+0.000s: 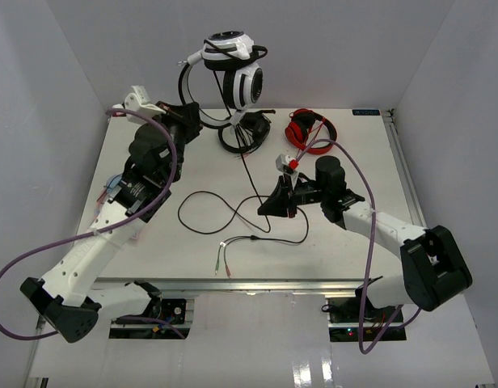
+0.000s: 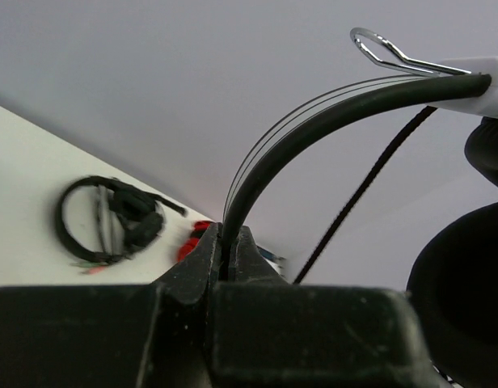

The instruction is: Wrap the headphones

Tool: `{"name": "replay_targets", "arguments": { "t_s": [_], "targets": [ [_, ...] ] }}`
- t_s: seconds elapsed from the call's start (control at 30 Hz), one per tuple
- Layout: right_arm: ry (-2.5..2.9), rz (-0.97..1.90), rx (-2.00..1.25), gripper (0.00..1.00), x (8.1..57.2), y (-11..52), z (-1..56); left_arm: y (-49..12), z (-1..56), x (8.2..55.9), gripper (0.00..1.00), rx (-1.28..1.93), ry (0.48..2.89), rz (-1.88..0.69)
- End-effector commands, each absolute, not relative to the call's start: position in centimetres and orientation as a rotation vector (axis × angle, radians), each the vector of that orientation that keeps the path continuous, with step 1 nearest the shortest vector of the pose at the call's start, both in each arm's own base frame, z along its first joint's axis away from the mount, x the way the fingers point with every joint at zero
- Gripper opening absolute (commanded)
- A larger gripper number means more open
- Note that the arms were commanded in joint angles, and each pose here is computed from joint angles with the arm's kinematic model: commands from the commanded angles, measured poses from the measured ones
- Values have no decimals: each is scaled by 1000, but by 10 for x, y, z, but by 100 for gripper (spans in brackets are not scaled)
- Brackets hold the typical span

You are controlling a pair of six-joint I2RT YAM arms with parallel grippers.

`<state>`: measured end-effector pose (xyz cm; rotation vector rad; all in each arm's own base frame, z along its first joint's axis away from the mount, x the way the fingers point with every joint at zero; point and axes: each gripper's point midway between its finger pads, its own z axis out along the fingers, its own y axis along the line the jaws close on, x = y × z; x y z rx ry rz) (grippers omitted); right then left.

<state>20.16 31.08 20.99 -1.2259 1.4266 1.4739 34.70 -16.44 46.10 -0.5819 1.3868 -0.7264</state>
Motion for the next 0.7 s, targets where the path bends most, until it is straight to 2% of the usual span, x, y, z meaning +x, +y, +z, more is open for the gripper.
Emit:
{"name": "replay_targets", "arguments": {
  "t_s": [0.0, 0.13, 0.23, 0.3, 0.43, 0.57, 0.67],
  "targets": [
    [1405, 1125, -1293, 8, 225, 298, 213, -123, 492, 352, 0, -606, 1294, -464],
    [1421, 817, -1314, 8, 238, 272, 230, -95, 447, 378, 0, -545, 1382, -154],
    [1392, 672, -1435, 8, 230, 272, 237, -86, 403, 404, 0, -534, 1472, -75],
    [1358, 555, -1519, 8, 231, 271, 242, -98, 369, 421, 0, -485, 1573, -72],
    [1396, 209, -1509, 8, 270, 251, 270, -137, 300, 446, 0, -312, 1777, -56],
    [1323, 15, -1444, 8, 296, 241, 318, -169, 241, 439, 0, -63, 1909, 2],
    [1300, -59, -1429, 8, 310, 243, 327, -198, 218, 422, 0, 122, 1954, -66]
  ]
}}
